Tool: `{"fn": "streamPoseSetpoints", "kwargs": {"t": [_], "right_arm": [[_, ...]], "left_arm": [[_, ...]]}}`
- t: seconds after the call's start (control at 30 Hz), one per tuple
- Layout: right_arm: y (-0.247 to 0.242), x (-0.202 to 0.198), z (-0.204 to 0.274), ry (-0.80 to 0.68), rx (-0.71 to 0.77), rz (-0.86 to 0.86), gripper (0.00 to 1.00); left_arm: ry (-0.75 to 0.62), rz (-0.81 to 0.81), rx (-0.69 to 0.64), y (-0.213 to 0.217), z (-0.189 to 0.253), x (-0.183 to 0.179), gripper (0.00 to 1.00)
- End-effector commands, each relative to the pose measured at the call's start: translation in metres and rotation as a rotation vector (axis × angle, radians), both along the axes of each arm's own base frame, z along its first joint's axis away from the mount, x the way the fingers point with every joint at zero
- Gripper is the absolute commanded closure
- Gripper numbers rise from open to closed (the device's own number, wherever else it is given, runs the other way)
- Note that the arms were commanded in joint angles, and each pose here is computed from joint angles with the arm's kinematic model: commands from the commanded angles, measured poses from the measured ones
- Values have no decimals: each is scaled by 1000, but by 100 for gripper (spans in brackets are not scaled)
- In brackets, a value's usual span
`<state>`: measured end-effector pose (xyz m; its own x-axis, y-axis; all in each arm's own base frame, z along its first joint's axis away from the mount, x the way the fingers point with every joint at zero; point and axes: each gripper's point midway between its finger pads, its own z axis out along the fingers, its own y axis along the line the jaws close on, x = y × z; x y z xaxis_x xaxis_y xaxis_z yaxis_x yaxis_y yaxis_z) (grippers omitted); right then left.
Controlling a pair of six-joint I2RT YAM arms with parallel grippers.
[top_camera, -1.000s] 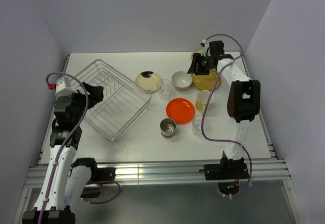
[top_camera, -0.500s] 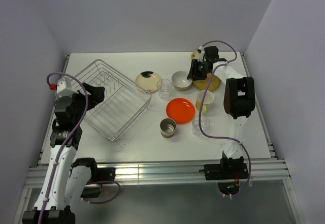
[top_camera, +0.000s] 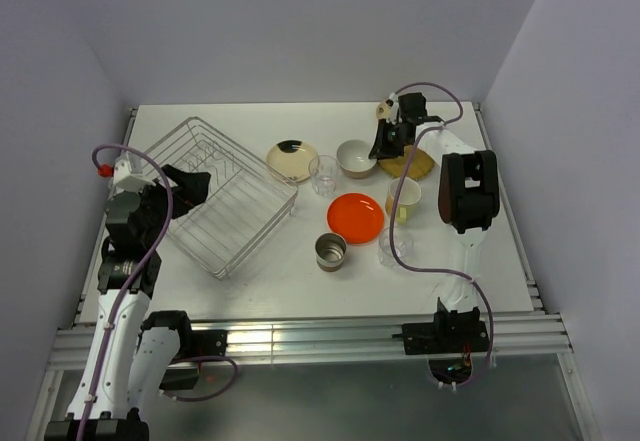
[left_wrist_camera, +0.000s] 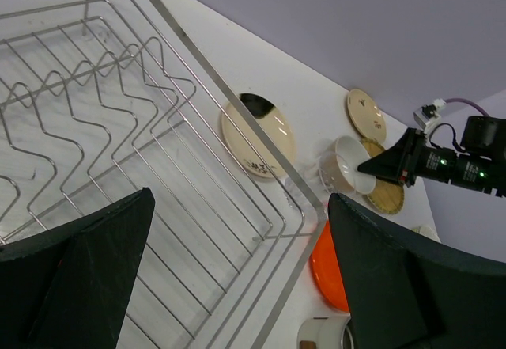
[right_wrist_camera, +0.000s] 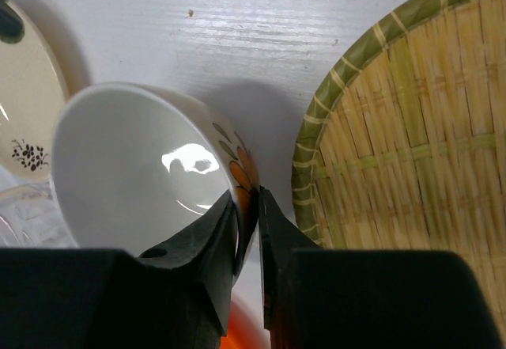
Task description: Load the mixed dishes into the dish rack
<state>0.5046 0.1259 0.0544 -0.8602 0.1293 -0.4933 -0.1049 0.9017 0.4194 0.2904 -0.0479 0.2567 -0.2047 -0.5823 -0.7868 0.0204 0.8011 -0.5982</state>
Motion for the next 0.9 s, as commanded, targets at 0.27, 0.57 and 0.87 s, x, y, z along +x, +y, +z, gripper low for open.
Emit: {"fn": "streamPoseSetpoints", "kwargs": {"t": [0.27,0.57,0.87], "right_arm": [[4,22,23,-68,55,-38,100],[1,33,91,-240,89,-20,100],[2,23,151,-400,84,40,100]], "left_arm": [[1,-180,-101,-34,10,5,1],[-1,-293,-146,-62,22,10,1],[-7,-380,-150,-100,36,24,2]]}}
